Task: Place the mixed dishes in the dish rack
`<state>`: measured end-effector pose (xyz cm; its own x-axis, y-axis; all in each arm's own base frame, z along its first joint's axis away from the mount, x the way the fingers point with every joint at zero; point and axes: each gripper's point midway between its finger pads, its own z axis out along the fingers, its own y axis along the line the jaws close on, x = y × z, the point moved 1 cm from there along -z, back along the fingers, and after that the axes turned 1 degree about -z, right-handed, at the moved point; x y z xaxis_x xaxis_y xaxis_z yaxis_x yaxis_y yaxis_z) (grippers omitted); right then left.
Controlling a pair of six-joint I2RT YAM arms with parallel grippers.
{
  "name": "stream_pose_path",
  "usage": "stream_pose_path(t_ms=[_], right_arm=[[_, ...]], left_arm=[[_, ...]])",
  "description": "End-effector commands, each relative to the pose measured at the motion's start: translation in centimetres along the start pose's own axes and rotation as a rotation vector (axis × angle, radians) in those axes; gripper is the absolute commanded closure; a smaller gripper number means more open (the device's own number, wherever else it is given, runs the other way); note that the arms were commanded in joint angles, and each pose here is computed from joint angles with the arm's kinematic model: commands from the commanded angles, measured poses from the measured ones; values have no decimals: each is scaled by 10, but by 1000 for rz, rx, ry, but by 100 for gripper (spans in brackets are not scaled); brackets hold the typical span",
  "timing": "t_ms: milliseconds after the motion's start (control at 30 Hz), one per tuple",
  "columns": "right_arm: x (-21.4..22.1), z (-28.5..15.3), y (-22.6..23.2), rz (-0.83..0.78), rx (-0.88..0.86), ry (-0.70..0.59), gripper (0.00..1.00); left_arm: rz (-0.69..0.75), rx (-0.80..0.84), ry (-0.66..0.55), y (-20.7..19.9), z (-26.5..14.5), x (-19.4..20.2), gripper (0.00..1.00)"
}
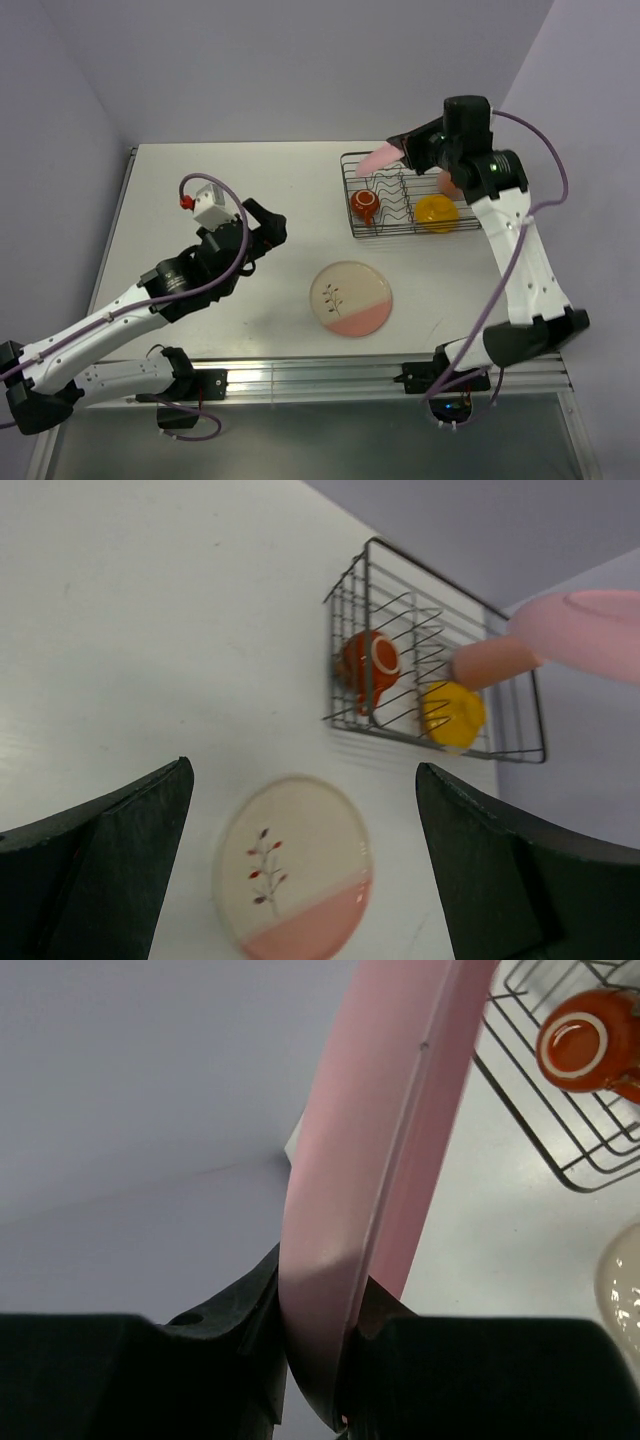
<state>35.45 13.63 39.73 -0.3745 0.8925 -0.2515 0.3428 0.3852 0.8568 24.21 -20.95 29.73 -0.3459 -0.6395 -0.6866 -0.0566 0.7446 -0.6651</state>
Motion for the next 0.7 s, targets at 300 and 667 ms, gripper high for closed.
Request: stream_pose_path(t_ms=[300,667], right_arm=[[-11,32,38,272,129,138,100],[-23,73,9,417,245,38,100]], left_arm=[[209,-40,168,20,-20,15,1],[268,-54,184,37,-22,23,1]])
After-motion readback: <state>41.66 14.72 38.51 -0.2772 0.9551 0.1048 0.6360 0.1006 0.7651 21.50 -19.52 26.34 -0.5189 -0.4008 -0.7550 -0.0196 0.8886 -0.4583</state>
